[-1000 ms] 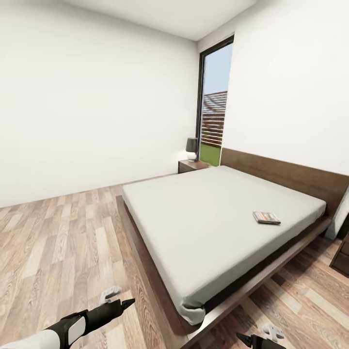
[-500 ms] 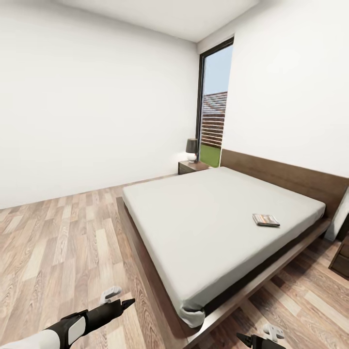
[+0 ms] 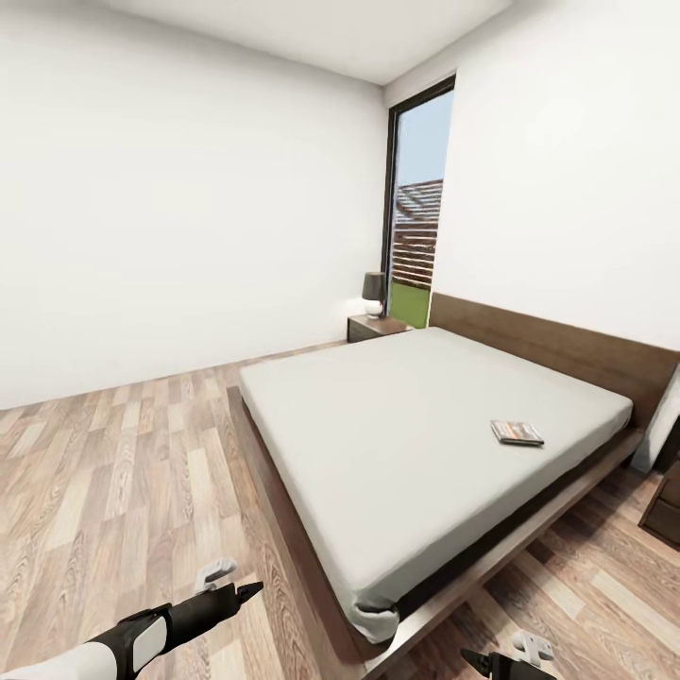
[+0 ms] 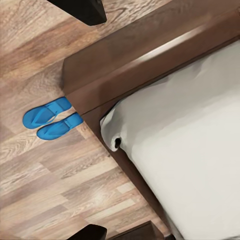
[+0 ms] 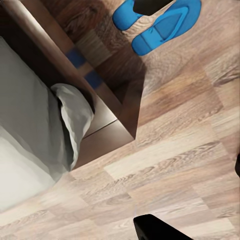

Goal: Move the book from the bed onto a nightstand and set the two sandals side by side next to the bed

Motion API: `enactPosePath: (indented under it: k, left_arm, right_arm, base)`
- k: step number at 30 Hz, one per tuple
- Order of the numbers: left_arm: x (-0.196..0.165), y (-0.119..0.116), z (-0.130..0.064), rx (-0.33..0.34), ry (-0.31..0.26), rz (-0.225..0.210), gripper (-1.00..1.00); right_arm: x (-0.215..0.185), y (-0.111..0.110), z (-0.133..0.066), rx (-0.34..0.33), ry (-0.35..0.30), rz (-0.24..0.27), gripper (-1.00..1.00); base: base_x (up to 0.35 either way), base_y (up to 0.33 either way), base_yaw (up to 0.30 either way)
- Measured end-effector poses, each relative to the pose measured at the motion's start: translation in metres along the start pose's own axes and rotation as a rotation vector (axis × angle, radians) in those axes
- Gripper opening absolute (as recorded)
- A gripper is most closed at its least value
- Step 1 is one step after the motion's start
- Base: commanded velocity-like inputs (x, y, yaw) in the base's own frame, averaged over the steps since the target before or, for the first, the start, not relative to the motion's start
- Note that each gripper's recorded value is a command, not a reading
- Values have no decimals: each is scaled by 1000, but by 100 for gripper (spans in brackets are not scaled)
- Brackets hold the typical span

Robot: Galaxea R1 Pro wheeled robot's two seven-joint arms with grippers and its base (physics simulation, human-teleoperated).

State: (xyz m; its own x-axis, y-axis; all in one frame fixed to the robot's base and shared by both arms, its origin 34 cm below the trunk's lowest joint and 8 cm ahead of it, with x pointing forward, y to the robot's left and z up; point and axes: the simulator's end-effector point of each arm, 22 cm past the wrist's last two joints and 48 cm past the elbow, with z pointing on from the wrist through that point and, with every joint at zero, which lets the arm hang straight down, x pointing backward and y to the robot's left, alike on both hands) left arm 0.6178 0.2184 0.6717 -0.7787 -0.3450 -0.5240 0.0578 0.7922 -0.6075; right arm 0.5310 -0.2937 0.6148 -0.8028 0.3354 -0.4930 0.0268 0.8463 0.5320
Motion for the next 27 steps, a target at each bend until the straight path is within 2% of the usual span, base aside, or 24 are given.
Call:
enactPosePath:
  k: [11,14,15,16,17,19,21,23,27]
  left_arm:
    - [-8,-10,-10,-2,2,3,100]
    - [3,-10,-11,-25,58,69,100]
    - [25,-12,-8,-46,134,154,100]
    - [42,-11,-7,-59,178,192,100]
    - [52,-11,-8,-66,200,207,100]
    - [103,-5,-14,-90,301,264,100]
    - [122,-8,-16,-94,331,273,100]
    - [134,-11,-18,-97,353,281,100]
    - [139,-15,-22,-98,363,283,100]
  right_arm:
    - [-8,9,-12,2,-1,2,100]
    - [-10,11,-15,2,0,2,100]
    - [-10,11,-16,3,1,3,100]
    - [-10,12,-17,4,1,4,100]
    - [-11,13,-18,4,2,4,100]
    - [-6,12,-21,14,12,11,100]
    - [1,12,-23,25,25,20,100]
    - [26,6,-27,52,58,34,100]
    - [44,-6,-36,115,88,49,100]
  base:
    - [0,0,0]
    - [0,0,0]
    - [0,0,0]
    - [0,0,0]
    - [0,0,0]
    - [0,0,0]
    - [0,0,0]
    - [0,0,0]
    - [0,0,0]
